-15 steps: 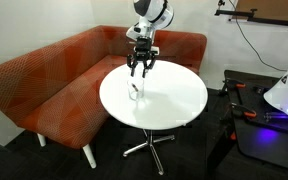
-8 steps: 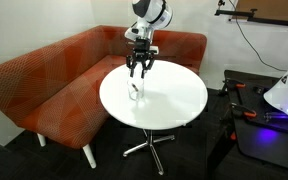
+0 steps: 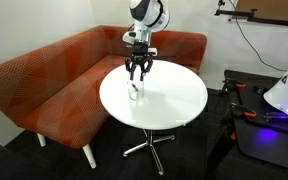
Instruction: Take the pen out of the glass and set it on the table
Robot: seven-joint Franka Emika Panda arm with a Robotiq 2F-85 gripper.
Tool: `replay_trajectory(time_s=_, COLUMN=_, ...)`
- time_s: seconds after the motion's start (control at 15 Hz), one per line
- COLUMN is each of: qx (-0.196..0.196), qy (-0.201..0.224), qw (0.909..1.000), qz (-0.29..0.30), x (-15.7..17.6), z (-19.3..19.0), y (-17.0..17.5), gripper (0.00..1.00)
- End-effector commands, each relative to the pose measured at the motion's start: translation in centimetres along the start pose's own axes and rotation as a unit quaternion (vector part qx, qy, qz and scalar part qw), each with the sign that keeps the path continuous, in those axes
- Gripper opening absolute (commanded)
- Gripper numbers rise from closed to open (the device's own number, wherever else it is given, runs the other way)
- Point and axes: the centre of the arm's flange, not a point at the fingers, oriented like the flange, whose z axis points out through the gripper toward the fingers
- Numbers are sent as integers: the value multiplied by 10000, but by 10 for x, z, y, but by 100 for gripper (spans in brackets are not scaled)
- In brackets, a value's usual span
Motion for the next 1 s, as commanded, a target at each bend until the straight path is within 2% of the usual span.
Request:
replay_trajectory(time_s=0.0, qx=13, qy=-116, qw=9999, qz=68, x=1, z=4, y=16, gripper=53)
replay_trajectory(time_s=0.93, qx=164, qy=-75, qw=9998, qz=-42, x=-1, z=18, y=28, gripper=47)
